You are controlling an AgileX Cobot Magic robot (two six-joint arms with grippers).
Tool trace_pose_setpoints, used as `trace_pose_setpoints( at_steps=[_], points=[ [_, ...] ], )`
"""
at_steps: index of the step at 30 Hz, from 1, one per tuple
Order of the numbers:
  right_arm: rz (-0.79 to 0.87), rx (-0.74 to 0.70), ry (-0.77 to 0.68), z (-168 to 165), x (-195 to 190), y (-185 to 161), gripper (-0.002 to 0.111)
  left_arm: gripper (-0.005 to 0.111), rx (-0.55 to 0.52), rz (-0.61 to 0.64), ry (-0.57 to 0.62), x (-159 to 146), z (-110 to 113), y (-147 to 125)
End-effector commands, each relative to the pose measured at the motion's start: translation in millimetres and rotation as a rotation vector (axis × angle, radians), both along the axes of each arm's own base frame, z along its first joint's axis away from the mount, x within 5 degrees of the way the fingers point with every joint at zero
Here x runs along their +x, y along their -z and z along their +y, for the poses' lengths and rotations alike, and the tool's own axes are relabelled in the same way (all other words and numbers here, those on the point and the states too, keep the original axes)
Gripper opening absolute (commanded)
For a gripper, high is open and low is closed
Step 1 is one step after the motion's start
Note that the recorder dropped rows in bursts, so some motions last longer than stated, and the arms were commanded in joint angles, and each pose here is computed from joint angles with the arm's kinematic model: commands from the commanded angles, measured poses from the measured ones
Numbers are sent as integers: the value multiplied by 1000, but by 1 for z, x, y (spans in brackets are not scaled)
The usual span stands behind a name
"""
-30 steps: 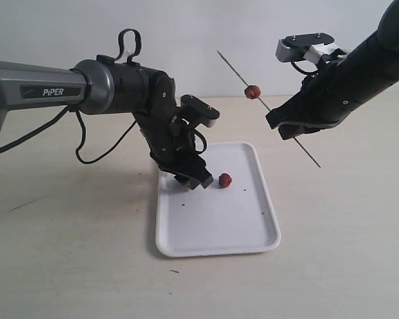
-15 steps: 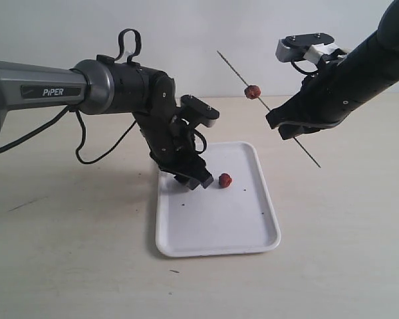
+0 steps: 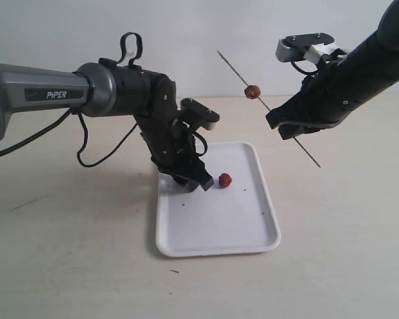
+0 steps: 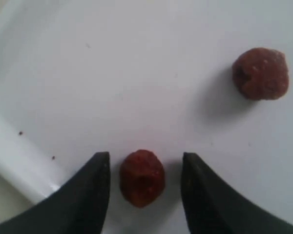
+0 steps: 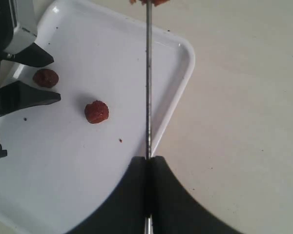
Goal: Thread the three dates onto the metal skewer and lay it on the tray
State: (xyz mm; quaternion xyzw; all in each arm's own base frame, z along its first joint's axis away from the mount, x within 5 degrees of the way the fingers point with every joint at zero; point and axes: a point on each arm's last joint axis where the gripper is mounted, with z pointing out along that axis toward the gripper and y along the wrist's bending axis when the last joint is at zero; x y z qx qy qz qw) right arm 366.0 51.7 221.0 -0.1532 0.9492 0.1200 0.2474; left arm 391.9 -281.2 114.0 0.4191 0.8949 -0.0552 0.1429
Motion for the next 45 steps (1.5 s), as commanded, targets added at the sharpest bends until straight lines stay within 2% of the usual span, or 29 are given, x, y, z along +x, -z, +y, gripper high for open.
trace_pose_setpoints(
  at_steps=[1,36,42,45],
  points=[
    [-13,6,6,-1,-1,-3,0,34,5,15,0,-2,-2,2],
    [-13,-4,-3,-1,-1,-3,0,32,9,40,-30,-4,-1,3],
    [-13,-4,-3,-1,-1,-3,0,20,8,42,-36,-4,-1,3],
    [-13,-4,-3,-1,-1,-3,0,19,7,40,-36,-4,-1,3]
  ],
)
